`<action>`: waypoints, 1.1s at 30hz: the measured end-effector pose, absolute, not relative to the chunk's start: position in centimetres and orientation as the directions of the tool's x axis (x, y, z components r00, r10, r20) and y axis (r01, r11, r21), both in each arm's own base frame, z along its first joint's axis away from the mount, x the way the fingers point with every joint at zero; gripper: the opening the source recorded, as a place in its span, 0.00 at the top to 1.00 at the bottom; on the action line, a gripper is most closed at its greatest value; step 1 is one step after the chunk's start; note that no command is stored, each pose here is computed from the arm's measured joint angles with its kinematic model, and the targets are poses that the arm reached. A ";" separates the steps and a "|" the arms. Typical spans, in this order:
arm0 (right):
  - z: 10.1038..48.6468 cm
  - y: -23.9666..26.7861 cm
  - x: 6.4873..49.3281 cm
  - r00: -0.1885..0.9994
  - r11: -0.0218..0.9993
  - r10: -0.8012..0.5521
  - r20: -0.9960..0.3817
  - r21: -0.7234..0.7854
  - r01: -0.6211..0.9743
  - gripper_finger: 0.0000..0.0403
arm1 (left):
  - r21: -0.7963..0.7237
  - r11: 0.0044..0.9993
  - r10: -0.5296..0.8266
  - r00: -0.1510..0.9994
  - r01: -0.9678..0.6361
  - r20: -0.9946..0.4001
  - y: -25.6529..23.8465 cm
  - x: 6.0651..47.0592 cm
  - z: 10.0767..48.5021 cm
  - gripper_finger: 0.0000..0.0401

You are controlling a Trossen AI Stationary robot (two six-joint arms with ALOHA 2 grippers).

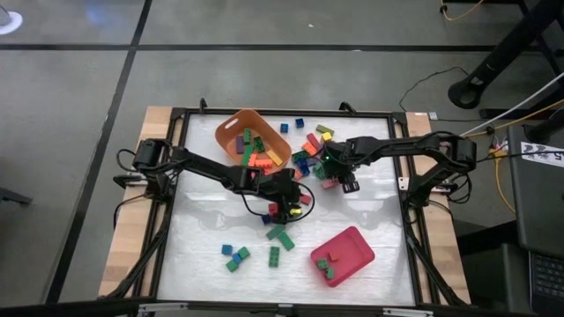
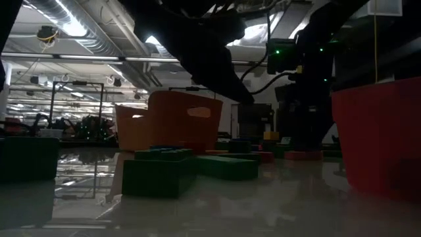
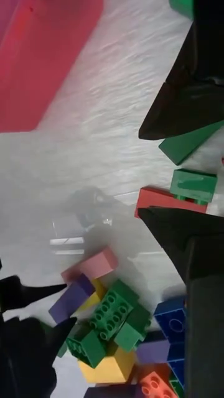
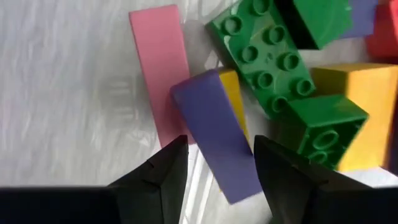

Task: Sort blocks by size
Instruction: Put the large dark blue block into the orange bin

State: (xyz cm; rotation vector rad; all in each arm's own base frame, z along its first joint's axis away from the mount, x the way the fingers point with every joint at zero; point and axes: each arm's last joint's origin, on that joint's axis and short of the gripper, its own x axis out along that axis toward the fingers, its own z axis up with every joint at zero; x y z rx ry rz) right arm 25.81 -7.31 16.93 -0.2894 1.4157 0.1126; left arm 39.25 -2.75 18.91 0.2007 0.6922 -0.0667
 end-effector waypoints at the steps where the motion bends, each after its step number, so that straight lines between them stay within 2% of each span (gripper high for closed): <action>1: 16.7 -7.3 25.8 0.155 0.960 -0.094 -0.983 -0.131 -0.249 0.55 | 0.161 0.979 0.005 0.769 0.127 -0.639 -2.8 39.3 18.9 0.57; 13: 16.3 -7.2 25.7 0.138 0.962 -0.080 -0.987 -0.113 -0.248 0.56 | 0.160 0.979 0.005 0.771 0.125 -0.637 -2.8 39.3 18.9 0.57; 21: 16.3 -7.2 25.6 0.135 0.965 -0.080 -0.988 -0.110 -0.237 0.77 | 0.156 0.981 0.005 0.779 0.119 -0.626 -2.7 38.9 19.9 0.57; 26: 16.9 -7.2 25.8 0.128 0.971 -0.077 -0.989 -0.104 -0.217 0.77 | 0.158 0.982 0.014 0.787 0.107 -0.617 -2.2 37.3 22.9 0.57; 33: 20.3 -7.7 27.1 0.125 0.972 -0.117 -0.985 -0.140 -0.190 0.73 | 0.123 0.990 0.035 0.739 0.065 -0.673 -1.1 33.6 26.6 0.57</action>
